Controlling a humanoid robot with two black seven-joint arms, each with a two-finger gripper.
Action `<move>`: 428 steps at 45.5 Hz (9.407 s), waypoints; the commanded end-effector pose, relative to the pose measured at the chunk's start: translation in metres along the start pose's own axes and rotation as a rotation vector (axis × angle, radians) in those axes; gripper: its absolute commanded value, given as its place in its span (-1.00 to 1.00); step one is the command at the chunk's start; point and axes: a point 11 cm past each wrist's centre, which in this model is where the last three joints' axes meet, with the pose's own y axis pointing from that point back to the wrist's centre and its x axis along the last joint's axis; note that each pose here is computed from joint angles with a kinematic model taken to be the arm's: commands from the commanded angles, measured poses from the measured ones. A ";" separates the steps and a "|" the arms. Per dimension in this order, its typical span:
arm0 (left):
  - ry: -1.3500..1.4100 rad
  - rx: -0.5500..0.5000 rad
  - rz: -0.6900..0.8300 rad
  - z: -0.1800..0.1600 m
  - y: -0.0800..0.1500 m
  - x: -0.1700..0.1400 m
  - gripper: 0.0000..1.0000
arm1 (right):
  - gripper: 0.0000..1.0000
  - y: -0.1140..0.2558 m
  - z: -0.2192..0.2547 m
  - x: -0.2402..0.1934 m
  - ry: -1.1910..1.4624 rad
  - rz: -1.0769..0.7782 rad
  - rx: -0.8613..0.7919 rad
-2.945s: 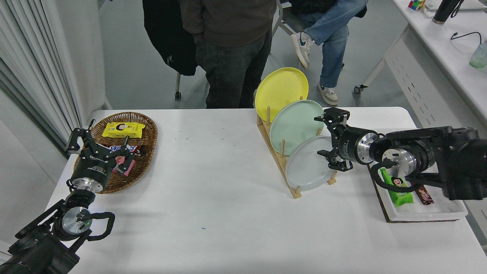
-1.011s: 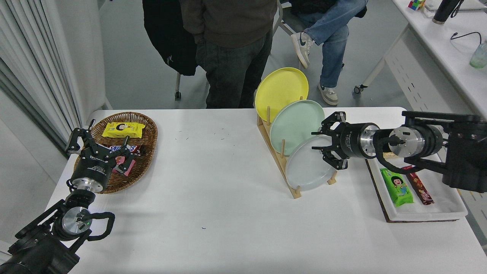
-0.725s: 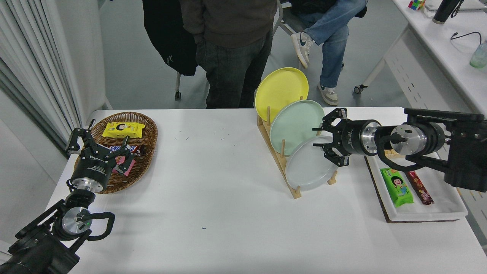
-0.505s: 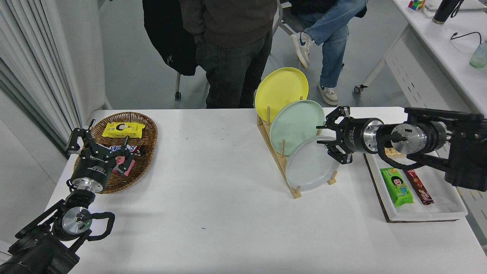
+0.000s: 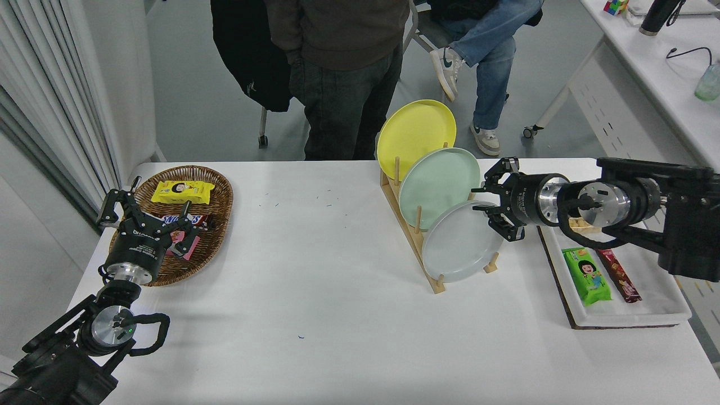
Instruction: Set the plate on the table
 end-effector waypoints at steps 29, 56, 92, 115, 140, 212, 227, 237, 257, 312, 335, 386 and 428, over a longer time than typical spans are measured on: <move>0.000 0.000 0.000 0.000 0.000 0.000 0.96 | -0.73 0.001 -0.001 -0.008 -0.017 -0.054 -0.026; 0.000 0.000 0.000 0.000 0.000 0.000 0.96 | -0.72 0.003 -0.005 -0.004 -0.025 -0.039 -0.013; 0.000 0.000 0.000 0.000 0.000 0.000 0.96 | -1.00 0.003 -0.004 -0.003 -0.033 -0.043 -0.063; 0.000 0.000 0.000 0.000 0.000 0.000 0.96 | -1.00 0.023 -0.034 0.001 -0.048 -0.099 -0.012; 0.000 0.000 0.000 0.000 0.000 0.000 0.96 | -1.00 0.060 -0.080 -0.007 -0.086 -0.188 -0.009; 0.000 0.000 0.000 0.000 0.000 0.000 0.96 | -1.00 0.083 -0.127 -0.071 -0.232 -0.123 -0.134; 0.000 0.000 0.000 0.000 0.000 0.000 0.96 | -1.00 0.066 -0.112 -0.076 -0.380 0.000 -0.179; 0.000 0.000 0.000 0.000 0.000 0.000 0.96 | -1.00 0.042 -0.093 -0.112 -0.388 0.026 -0.229; 0.000 0.000 0.000 0.000 0.000 0.000 0.96 | -1.00 0.022 -0.107 -0.140 -0.354 -0.052 -0.095; 0.000 0.000 0.000 0.000 0.000 0.000 0.96 | -1.00 -0.021 -0.022 -0.206 -0.366 -0.076 -0.342; 0.000 0.000 0.000 0.000 0.000 0.000 0.96 | -1.00 -0.030 -0.013 -0.202 -0.410 0.041 -0.402; 0.000 0.000 0.000 0.000 0.000 0.000 0.96 | -1.00 -0.057 0.000 -0.161 -0.642 -0.007 -0.439; 0.000 0.000 0.000 0.000 0.000 0.000 0.96 | -1.00 -0.058 0.042 -0.161 -0.831 0.053 -0.623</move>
